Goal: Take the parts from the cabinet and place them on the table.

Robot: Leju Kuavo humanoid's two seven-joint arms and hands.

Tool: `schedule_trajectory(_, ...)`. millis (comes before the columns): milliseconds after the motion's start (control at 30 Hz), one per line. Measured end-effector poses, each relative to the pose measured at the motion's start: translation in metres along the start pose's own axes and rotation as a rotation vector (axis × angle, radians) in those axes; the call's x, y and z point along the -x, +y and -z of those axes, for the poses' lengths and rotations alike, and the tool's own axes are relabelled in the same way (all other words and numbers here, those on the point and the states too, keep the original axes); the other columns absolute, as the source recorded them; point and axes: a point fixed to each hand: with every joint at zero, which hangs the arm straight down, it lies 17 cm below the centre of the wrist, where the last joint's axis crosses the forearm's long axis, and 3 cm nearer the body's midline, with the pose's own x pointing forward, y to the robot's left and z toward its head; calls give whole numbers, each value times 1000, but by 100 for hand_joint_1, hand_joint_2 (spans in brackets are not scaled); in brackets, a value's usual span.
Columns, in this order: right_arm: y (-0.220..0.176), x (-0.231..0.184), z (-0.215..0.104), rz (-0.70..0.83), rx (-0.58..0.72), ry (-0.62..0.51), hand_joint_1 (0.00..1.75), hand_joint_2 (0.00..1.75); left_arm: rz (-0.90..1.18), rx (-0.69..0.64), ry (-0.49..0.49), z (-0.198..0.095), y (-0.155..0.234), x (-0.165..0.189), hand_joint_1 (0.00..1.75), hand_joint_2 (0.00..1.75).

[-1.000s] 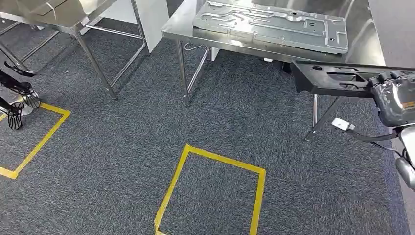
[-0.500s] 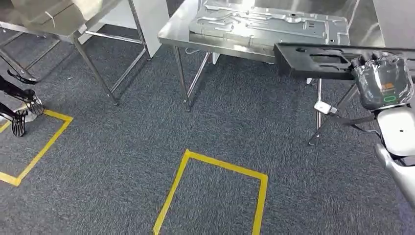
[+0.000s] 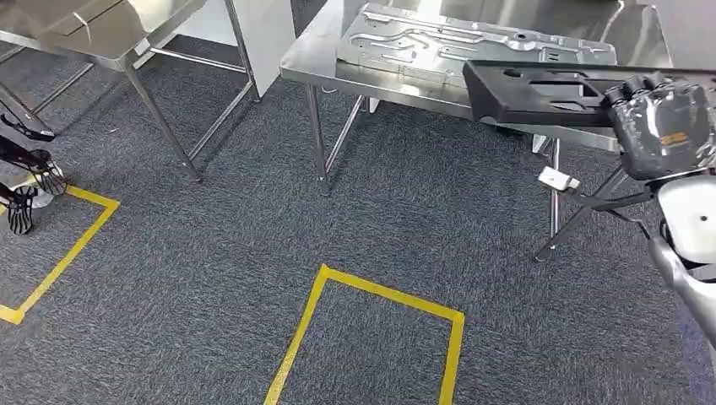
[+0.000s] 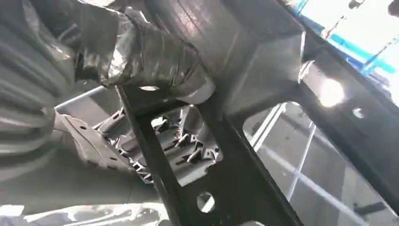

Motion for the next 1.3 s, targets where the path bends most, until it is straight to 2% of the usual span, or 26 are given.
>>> schedule_trajectory(233,1,21,-9,-31,-24,9,175,175,3,10,-8,1,-16,-2,0,175)
schedule_trajectory(533,-2,38,-9,-12,-34,43,175,175,2,9,-10,2,-15,-7,0,175)
schedule_trajectory(633,1,36,-10,-1,-43,38,175,175,2,11,-8,2,-16,-6,0,175)
schedule_trajectory(767,12,29,-21,32,-45,32,175,175,8,5,64,0,-9,16,0,175)
schedule_trajectory(1033,30,22,-39,5,-35,21,175,175,17,8,78,0,-8,21,0,175)
schedule_trajectory(1300,49,18,-52,15,-88,34,175,175,16,13,78,0,-12,19,0,175)
